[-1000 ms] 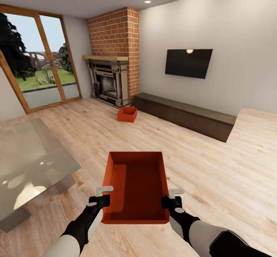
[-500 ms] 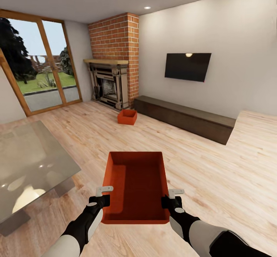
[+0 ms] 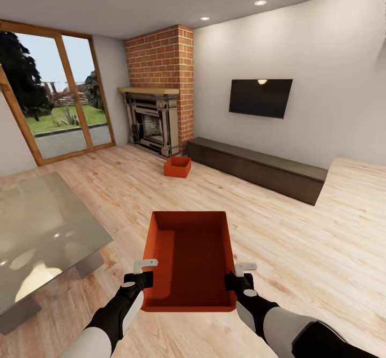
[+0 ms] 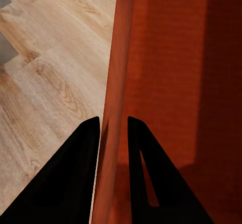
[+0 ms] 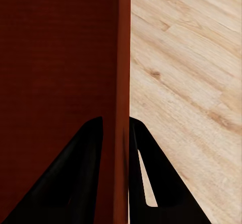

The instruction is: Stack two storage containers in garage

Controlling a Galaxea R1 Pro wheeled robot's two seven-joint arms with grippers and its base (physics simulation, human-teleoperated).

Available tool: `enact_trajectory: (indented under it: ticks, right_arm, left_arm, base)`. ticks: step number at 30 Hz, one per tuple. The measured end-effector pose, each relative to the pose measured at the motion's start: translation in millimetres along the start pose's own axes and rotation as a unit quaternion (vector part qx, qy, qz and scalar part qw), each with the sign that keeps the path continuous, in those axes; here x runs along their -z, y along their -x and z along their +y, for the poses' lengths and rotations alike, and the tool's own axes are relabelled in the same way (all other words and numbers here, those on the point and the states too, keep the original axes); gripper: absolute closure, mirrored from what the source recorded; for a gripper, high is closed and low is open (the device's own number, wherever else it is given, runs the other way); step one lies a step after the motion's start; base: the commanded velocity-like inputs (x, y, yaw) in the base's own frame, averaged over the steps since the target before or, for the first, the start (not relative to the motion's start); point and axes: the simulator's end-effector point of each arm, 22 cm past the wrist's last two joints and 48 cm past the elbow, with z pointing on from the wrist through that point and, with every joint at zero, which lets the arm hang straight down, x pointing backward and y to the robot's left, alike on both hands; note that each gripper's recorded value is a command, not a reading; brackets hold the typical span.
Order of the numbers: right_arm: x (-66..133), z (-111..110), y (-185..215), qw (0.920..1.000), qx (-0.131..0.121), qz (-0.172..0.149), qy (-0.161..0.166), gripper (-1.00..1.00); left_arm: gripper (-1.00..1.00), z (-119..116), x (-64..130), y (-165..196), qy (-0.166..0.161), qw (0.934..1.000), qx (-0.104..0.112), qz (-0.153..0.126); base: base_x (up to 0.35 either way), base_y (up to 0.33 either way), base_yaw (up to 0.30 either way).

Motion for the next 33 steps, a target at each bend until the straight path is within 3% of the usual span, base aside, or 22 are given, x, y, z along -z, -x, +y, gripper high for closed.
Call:
enact_trajectory:
  ticks: [33]
  right_arm:
    - [27.0,-2,25,1.0000,0.000,-0.004,0.000,1.00]
  left_arm:
    - [1.00,1,29.6,22,0.000,1.0000,0.001,-0.004]
  base:
    - [0.000,0.000,0.000]
